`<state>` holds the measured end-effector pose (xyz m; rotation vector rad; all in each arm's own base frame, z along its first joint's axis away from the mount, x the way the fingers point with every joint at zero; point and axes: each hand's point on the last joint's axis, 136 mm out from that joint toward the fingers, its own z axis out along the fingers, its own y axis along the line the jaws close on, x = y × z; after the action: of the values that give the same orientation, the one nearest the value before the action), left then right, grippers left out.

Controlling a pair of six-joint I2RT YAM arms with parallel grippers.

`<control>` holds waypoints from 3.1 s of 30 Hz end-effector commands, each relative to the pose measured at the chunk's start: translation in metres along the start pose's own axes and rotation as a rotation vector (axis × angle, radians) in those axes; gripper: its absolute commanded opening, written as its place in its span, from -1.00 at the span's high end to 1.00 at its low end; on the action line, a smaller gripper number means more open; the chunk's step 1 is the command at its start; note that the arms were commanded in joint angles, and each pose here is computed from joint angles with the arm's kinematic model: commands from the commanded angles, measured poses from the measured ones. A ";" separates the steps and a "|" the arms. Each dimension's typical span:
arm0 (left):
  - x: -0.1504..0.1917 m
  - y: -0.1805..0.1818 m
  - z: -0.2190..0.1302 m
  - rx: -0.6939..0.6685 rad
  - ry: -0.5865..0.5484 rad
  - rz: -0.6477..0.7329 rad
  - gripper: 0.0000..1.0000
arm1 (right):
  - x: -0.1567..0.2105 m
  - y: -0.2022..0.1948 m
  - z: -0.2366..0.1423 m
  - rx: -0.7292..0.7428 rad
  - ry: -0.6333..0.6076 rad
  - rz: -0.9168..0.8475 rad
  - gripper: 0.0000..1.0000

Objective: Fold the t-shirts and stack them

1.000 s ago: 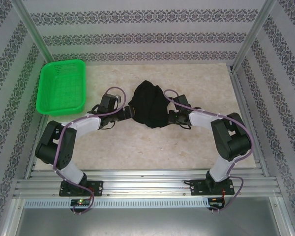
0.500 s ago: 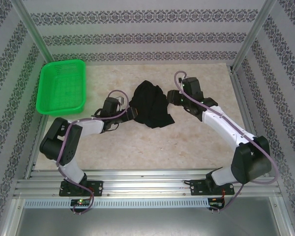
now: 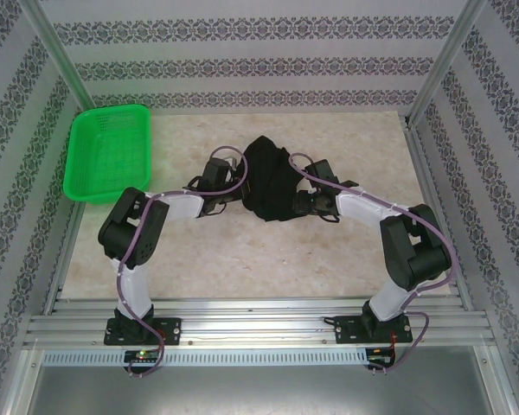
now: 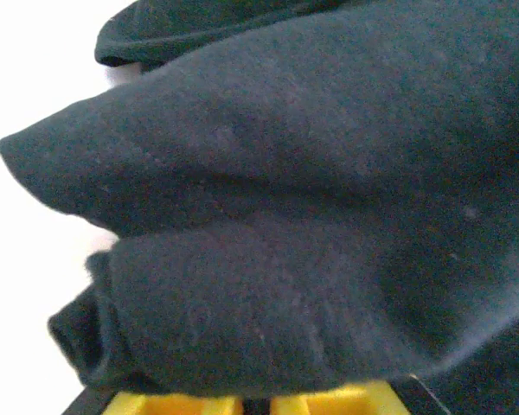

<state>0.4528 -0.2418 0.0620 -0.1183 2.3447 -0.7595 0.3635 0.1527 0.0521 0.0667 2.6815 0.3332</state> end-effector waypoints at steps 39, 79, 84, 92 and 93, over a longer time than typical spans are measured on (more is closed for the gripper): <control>0.017 -0.202 0.021 0.356 0.274 0.320 0.32 | 0.019 -0.033 -0.082 0.032 -0.211 0.101 -0.14; 0.046 0.069 -0.033 -0.144 0.143 -0.070 0.23 | 0.085 0.078 -0.082 -0.177 -0.088 -0.129 -0.91; 0.035 0.059 -0.040 -0.115 0.106 -0.061 0.99 | 0.095 0.086 -0.062 -0.141 -0.060 -0.119 -0.85; -0.011 0.008 -0.112 -0.036 -0.023 0.025 1.00 | 0.082 0.101 -0.034 -0.109 -0.079 -0.069 -0.68; -0.016 0.003 -0.121 -0.028 -0.040 0.034 1.00 | 0.080 0.101 -0.029 -0.091 -0.074 -0.067 -0.64</control>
<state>0.3940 -0.1806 0.1087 -0.1531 2.3727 -0.7067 0.2588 0.2385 0.0576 -0.0974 2.6451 0.4145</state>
